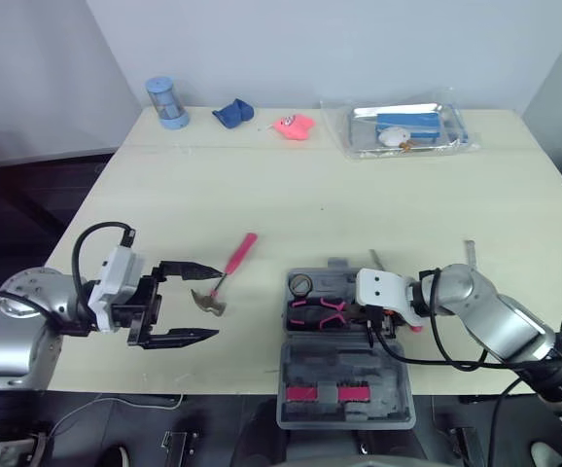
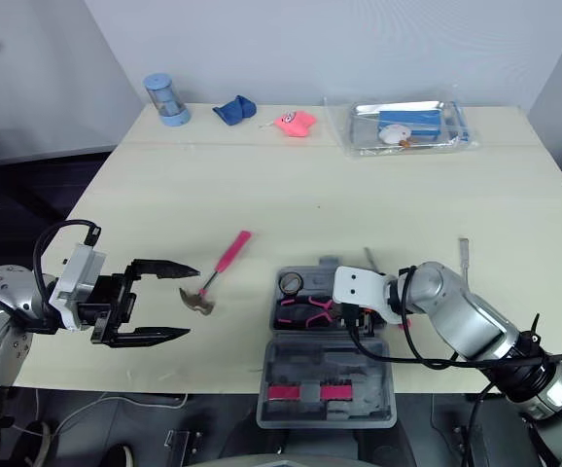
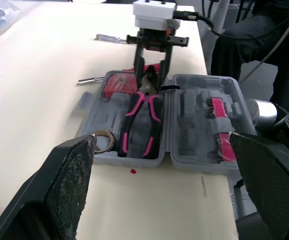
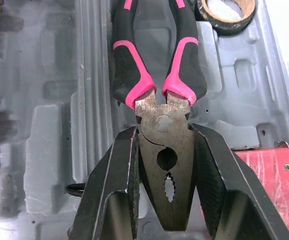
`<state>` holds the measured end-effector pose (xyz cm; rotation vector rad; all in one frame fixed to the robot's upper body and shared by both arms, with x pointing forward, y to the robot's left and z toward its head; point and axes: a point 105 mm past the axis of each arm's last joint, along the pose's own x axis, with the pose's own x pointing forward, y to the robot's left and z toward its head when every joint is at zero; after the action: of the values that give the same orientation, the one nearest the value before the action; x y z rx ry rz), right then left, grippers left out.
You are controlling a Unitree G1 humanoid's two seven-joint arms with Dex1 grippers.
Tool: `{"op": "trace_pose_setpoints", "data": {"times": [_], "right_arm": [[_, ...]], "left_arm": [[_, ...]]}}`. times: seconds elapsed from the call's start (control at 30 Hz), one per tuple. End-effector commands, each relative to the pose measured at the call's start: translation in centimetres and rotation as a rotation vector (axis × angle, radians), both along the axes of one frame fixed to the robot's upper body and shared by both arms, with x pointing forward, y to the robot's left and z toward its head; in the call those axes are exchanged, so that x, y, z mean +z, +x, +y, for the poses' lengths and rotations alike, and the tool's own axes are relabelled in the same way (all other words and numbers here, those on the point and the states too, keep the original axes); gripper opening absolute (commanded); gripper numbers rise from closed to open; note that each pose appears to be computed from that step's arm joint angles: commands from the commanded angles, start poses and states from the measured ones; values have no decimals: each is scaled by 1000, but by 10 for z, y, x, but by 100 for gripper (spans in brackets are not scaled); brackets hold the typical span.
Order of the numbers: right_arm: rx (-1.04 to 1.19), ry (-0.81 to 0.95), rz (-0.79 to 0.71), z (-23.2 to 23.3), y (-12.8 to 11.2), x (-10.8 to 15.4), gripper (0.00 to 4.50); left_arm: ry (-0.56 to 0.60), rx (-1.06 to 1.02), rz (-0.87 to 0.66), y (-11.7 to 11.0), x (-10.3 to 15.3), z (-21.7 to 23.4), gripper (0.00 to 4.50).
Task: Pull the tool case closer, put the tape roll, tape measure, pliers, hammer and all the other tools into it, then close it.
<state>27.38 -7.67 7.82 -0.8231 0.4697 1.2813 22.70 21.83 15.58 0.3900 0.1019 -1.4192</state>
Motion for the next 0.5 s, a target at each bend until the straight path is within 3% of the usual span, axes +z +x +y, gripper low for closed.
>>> {"op": "trace_pose_setpoints", "data": {"times": [0.03, 0.17, 0.2, 0.3, 0.4, 0.43, 0.5], "right_arm": [[34, 4, -36, 5, 1, 3, 95], [41, 4, -37, 6, 1, 2, 95], [43, 4, -36, 6, 1, 2, 175], [46, 12, -37, 6, 1, 4, 265], [39, 31, -39, 7, 1, 8, 412], [39, 39, -39, 6, 1, 10, 444], [36, 64, -50, 6, 2, 16, 444]], "left_arm": [[12, -40, -27, -5, 5, -2, 450], [11, -34, -31, -4, 5, -2, 450], [11, -34, -31, -4, 5, -2, 450], [7, -33, -31, -4, 5, -2, 450], [3, -33, -31, -4, 6, -3, 450], [2, -33, -31, -4, 6, -3, 450], [1, -33, -32, -4, 6, -3, 450]]}}
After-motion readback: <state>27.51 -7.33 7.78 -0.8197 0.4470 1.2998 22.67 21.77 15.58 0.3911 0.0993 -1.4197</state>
